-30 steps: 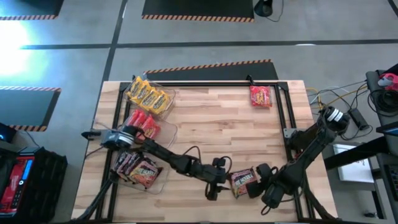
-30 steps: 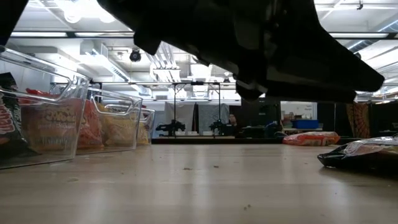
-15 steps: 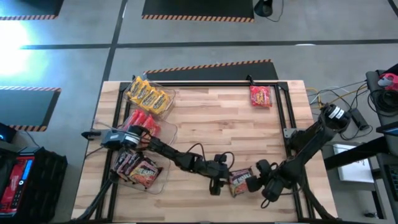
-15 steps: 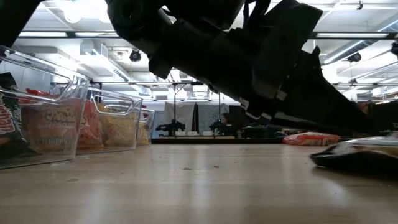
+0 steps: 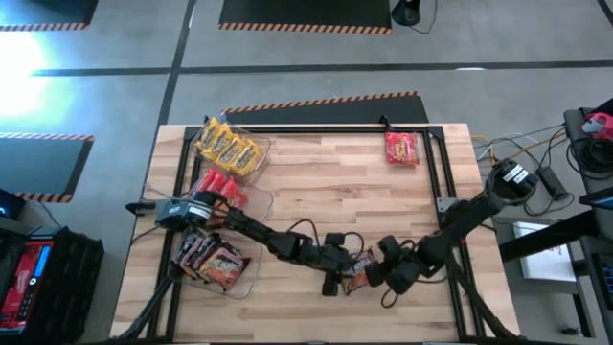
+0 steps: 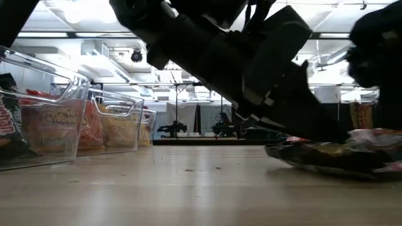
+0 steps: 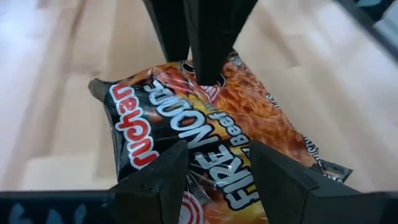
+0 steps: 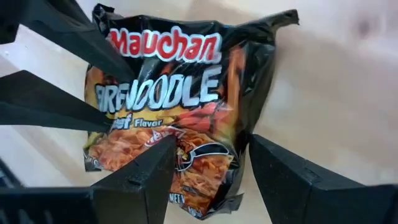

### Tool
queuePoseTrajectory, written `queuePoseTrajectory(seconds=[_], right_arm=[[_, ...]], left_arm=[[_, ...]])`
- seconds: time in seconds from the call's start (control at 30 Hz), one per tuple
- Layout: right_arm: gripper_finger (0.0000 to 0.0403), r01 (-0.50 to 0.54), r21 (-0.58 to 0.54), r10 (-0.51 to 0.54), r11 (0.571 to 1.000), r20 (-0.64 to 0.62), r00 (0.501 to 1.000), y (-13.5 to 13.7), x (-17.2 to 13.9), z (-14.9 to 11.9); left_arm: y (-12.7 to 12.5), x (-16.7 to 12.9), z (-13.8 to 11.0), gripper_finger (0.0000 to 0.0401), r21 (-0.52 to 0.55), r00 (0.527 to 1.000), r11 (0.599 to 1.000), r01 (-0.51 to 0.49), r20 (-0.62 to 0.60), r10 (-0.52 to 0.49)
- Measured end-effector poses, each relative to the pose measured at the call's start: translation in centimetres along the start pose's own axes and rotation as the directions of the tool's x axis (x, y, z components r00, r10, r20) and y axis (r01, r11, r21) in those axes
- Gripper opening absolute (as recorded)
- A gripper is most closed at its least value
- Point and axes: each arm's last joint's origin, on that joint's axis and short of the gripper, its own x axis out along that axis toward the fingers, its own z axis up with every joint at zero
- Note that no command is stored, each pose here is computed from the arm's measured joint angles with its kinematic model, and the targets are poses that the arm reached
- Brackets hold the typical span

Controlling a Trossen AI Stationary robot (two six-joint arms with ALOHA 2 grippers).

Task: Sort Maruchan noodles
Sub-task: Put the black noodles pack into the bottom transparent bin

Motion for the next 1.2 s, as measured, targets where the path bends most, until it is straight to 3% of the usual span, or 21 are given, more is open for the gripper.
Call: queuePoseTrajectory(seconds=[0.2,0.57,0.83,1.2], right_arm=[[0.0194,-0.042,-0.087,0.043,0.995,0.014,0.999,0.8,0.4,1.5],[0.0194,-0.118,-0.034,0.115,0.992,-0.078,0.99,1.4,-1.5,1.0],[0.0194,-0.056,-0.029,0.054,0.998,-0.076,0.996,0.7,-1.4,0.8],[0.0194,-0.04,-0.042,0.038,0.998,-0.044,0.998,0.5,-1.0,0.9]], left_arm=[[0.4,-0.5,-0.3,0.0157,-0.004,0.994,0.998,-0.066,-0.086,0.066],[0.8,-0.5,-1.7,0.0157,-0.026,0.983,0.995,-0.099,-0.155,0.093],[1.0,-0.7,-3.2,0.0157,-0.096,0.979,0.988,-0.125,-0.172,0.107],[0.9,-0.8,-3.5,0.0157,-0.103,0.979,0.986,-0.128,-0.173,0.109]])
